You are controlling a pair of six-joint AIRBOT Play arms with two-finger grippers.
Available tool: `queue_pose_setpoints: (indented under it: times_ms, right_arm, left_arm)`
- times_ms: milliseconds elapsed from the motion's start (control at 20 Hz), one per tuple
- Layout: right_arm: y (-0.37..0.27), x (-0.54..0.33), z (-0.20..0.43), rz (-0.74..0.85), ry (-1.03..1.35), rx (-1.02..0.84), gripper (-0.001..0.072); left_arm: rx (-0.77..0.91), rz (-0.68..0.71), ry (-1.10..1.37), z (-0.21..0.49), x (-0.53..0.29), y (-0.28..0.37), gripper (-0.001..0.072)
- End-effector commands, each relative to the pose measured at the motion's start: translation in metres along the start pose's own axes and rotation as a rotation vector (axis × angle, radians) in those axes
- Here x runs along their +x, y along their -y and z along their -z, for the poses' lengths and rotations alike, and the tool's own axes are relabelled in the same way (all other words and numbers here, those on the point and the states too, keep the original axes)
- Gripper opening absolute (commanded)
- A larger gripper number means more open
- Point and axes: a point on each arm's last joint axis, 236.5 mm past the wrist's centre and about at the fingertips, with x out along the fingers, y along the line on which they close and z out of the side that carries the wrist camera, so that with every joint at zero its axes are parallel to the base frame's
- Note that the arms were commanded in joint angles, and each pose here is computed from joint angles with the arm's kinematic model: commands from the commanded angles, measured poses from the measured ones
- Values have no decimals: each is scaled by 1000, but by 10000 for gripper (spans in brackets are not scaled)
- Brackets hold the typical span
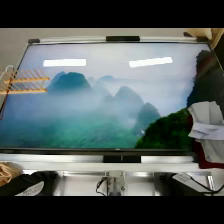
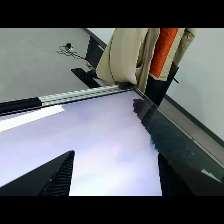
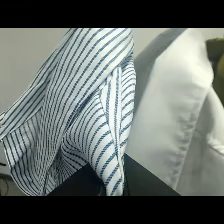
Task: Fold the shirts.
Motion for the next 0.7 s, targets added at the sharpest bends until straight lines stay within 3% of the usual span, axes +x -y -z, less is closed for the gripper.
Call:
queue_pose_setpoints:
  times_ms: [0, 650]
  right_arm:
    - [45, -4, -2, 90, -8, 3, 66]
    - [229, -89, -19, 525, -72, 7, 66]
  left_arm:
    - [-8, -1, -1, 0, 1, -1, 599]
    - [-8, -1, -1, 0, 1, -1, 599]
